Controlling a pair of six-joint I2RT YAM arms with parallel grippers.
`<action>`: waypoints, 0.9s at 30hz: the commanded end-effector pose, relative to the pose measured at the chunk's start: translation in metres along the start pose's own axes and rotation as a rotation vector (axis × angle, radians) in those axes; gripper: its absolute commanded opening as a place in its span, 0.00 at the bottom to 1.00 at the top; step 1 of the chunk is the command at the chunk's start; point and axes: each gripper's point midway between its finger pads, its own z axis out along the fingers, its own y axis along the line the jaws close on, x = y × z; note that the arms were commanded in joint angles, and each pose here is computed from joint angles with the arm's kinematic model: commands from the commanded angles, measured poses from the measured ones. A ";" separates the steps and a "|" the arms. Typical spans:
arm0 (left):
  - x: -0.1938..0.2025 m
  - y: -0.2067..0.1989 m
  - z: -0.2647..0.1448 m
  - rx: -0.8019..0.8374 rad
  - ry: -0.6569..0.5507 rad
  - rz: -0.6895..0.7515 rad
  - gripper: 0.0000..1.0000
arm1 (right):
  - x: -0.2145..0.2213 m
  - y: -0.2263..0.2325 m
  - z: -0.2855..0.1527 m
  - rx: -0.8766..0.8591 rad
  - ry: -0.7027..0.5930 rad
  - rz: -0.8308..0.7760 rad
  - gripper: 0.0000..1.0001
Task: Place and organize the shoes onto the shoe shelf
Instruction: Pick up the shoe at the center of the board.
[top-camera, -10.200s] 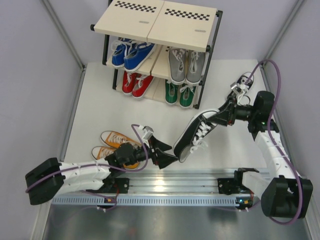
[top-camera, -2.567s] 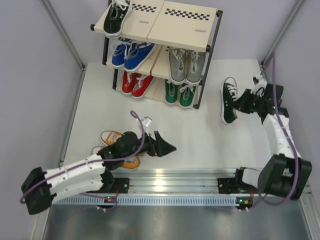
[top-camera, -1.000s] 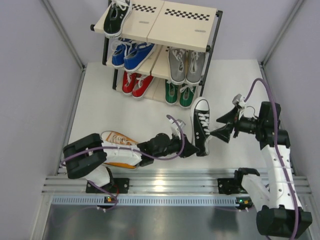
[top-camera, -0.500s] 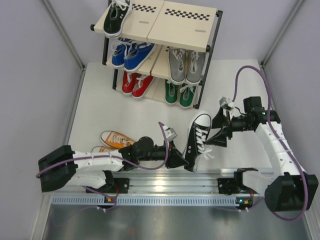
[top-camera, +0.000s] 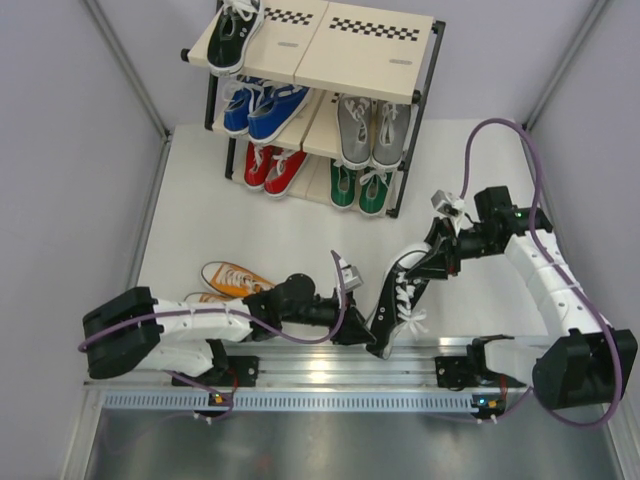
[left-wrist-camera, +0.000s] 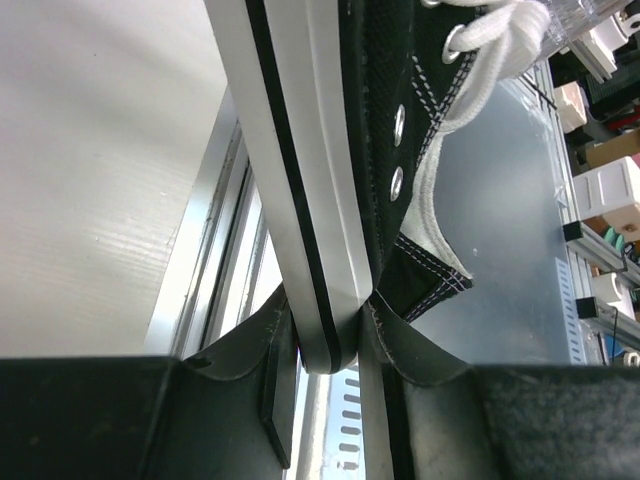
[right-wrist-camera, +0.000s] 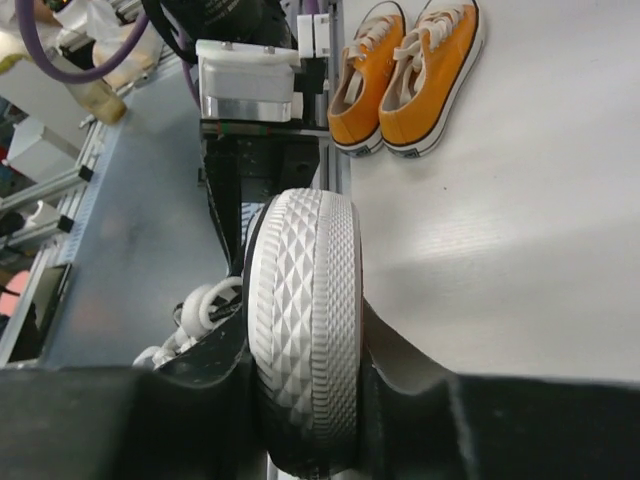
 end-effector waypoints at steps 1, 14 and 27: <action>-0.069 -0.031 0.001 0.077 -0.212 0.130 0.00 | -0.012 0.010 0.004 -0.044 -0.028 -0.087 0.00; -0.079 0.003 -0.063 -0.168 -0.490 0.077 0.83 | -0.041 -0.033 -0.028 0.197 -0.190 0.068 0.00; -0.067 0.014 -0.051 -0.203 -0.420 0.169 0.90 | -0.038 -0.077 -0.051 0.291 -0.250 0.318 0.00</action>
